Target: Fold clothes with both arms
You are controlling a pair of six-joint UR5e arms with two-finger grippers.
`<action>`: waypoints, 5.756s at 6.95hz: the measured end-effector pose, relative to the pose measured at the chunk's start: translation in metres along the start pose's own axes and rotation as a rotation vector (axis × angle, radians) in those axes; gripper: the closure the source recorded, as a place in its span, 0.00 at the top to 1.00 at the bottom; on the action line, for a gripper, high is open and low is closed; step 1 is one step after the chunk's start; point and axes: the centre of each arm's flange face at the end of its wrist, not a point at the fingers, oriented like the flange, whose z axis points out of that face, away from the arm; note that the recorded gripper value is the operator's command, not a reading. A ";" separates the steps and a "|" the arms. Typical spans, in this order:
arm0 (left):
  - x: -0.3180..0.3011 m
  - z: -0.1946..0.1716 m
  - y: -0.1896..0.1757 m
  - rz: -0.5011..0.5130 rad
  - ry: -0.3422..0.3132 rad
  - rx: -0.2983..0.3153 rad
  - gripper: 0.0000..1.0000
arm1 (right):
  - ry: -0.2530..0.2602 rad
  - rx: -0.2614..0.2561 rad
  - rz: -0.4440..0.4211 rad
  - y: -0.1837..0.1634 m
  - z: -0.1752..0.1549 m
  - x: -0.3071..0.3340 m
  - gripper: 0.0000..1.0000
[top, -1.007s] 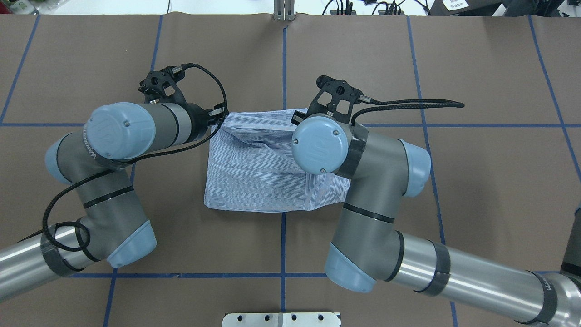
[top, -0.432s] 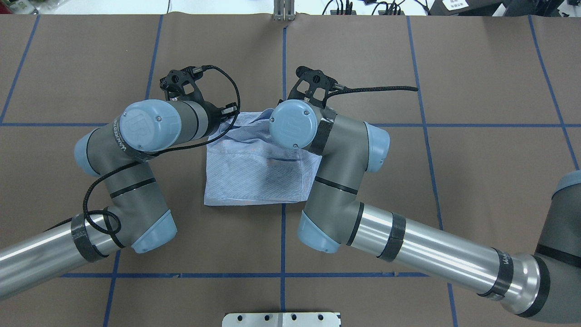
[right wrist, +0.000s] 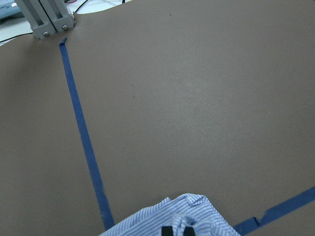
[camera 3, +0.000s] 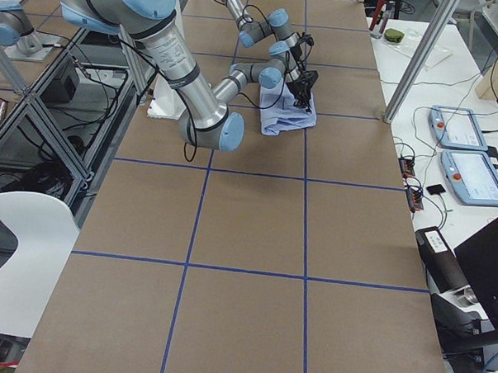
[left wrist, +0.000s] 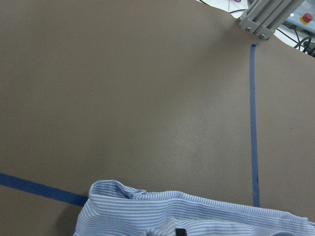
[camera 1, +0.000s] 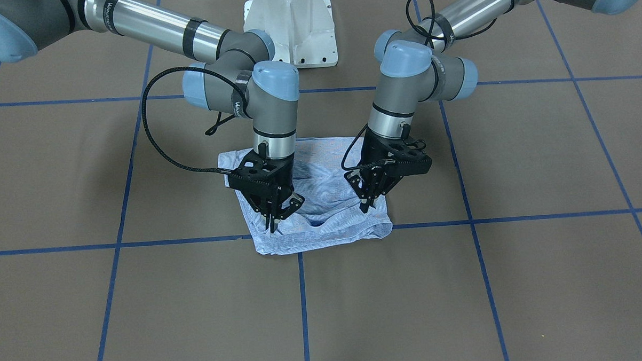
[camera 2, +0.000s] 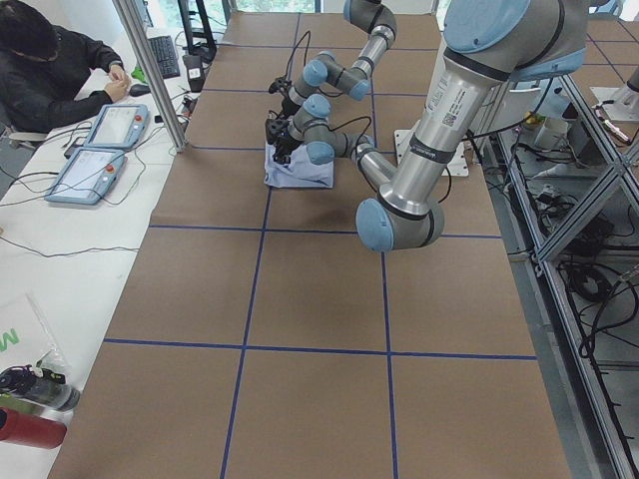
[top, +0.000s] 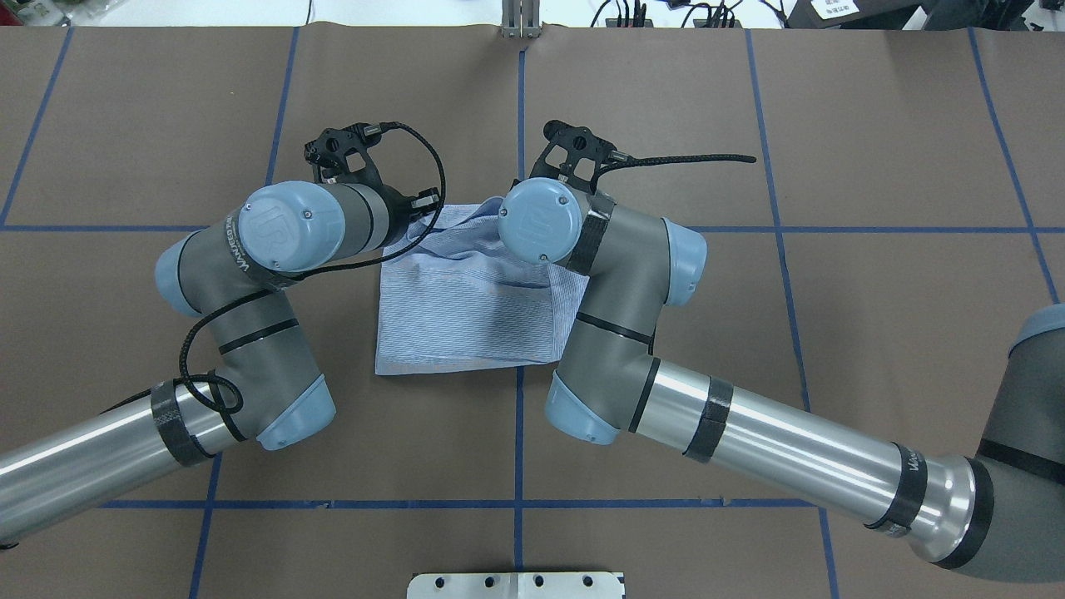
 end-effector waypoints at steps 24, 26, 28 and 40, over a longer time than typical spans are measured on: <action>-0.166 -0.133 -0.082 0.644 0.041 -0.095 1.00 | 0.043 -0.225 -0.582 -0.186 -0.065 0.207 0.99; -0.182 -0.138 -0.088 0.692 0.023 -0.090 1.00 | 0.060 -0.330 -0.757 -0.257 -0.075 0.352 1.00; -0.188 -0.142 -0.091 0.695 0.042 -0.125 1.00 | 0.003 -0.458 -0.823 -0.323 -0.093 0.528 1.00; -0.575 -0.291 -0.241 0.512 -0.355 -0.418 1.00 | 0.033 -0.643 -0.589 -0.282 -0.093 0.762 1.00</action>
